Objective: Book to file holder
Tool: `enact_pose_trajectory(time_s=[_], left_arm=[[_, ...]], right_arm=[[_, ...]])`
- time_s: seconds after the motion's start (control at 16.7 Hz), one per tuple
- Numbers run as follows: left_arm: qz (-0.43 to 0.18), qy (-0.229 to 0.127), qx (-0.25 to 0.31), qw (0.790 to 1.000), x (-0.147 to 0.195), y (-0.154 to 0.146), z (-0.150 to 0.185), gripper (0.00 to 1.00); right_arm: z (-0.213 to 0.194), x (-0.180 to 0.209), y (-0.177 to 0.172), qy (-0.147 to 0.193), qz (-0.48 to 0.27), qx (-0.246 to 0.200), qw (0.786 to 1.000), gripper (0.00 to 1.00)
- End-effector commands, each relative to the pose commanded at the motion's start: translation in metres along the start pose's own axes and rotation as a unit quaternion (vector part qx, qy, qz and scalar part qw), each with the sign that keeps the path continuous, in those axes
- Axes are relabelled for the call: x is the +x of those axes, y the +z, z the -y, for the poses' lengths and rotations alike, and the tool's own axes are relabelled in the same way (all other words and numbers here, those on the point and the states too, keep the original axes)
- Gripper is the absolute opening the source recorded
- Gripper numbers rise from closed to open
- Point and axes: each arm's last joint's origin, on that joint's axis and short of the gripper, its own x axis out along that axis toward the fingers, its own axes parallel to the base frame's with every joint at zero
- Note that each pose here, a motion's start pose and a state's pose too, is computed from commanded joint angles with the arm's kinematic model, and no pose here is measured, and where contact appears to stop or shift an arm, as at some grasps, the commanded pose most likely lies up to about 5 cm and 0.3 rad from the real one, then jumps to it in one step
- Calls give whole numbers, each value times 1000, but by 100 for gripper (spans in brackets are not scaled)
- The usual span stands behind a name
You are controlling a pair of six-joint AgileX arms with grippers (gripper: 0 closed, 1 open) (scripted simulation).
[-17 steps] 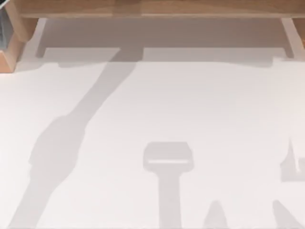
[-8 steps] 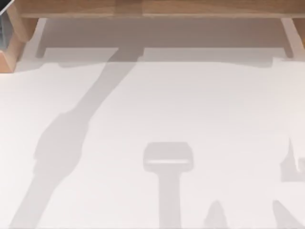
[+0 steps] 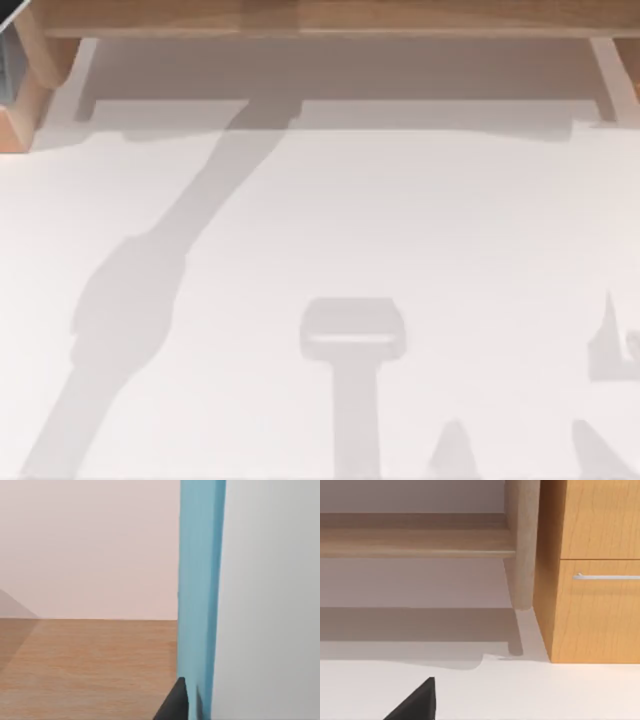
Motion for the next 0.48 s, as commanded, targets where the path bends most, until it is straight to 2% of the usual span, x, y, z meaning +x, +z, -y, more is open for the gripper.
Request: enact_pose_trajectory(time_s=[0.3,0.48], left_arm=[[0,0,0,1000,0,0,0,2],[0,0,0,1000,0,0,0,0]], right_arm=[[0,0,0,0,0,0,1000,100],[0,0,0,0,0,0,1000,100]])
